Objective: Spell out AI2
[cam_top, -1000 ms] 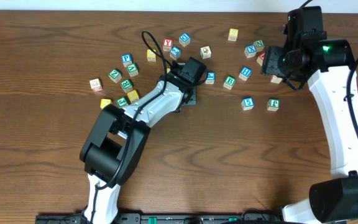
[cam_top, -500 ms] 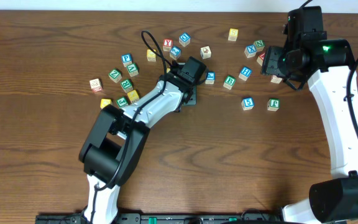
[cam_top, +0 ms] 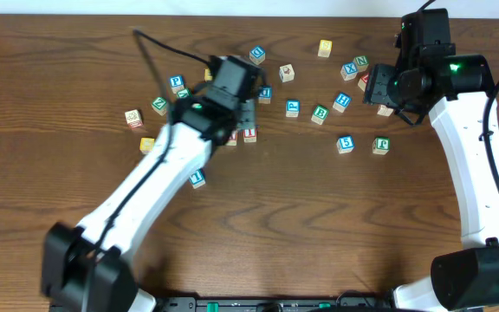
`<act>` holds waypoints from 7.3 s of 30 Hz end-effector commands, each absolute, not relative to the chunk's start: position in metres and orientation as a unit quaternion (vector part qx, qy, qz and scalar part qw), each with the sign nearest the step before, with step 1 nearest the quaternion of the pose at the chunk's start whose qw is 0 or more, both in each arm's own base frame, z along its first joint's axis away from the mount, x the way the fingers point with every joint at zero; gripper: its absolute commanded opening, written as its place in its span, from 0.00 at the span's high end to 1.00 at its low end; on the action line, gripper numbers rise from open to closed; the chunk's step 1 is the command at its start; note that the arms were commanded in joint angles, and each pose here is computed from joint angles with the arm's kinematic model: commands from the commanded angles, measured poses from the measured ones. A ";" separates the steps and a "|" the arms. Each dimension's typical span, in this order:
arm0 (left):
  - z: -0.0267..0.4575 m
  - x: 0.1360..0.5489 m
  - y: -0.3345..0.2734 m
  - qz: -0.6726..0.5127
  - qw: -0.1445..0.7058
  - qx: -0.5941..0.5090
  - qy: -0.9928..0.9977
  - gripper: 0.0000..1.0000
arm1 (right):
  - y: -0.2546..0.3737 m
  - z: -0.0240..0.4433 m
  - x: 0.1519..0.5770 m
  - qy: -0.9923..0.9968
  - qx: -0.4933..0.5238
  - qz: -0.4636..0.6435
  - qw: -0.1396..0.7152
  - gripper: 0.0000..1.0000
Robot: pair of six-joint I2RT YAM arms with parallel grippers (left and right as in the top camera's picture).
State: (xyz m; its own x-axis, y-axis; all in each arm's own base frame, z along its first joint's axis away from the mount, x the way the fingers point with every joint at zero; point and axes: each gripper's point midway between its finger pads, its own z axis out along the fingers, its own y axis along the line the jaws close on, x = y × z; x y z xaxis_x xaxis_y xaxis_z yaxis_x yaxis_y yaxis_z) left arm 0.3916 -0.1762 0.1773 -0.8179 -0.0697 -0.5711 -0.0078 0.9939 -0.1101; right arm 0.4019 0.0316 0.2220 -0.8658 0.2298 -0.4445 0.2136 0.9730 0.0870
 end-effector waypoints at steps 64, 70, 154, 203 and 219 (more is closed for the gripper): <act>0.197 0.352 -0.052 -0.059 0.215 -0.096 0.970 0.47 | 0.057 0.237 0.406 0.960 0.088 0.064 0.257 0.27; 0.197 0.353 -0.052 -0.060 0.216 -0.096 0.970 0.47 | 0.062 0.237 0.406 0.960 0.084 0.073 0.257 0.25; 0.198 0.356 -0.052 -0.061 0.222 -0.096 0.968 0.46 | 0.156 0.199 0.496 0.949 -0.028 0.129 0.287 0.42; 0.196 0.351 -0.052 -0.062 0.212 -0.111 0.969 0.46 | 0.321 0.046 0.568 0.899 -0.305 0.082 0.305 0.42; 0.196 0.351 -0.052 -0.061 0.212 -0.111 0.969 0.46 | 0.312 0.023 0.572 0.907 -0.281 0.065 0.306 0.47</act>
State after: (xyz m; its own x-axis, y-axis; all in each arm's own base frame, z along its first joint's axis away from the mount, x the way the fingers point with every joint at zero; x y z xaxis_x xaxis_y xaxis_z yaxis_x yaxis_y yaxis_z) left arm 0.3512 -0.0537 0.1953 -0.8885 -0.2284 -0.3979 -0.1758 0.9706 -0.1645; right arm 0.5724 0.3138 0.0323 -0.6375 -0.4783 -0.6040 -0.5705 0.8200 -0.0473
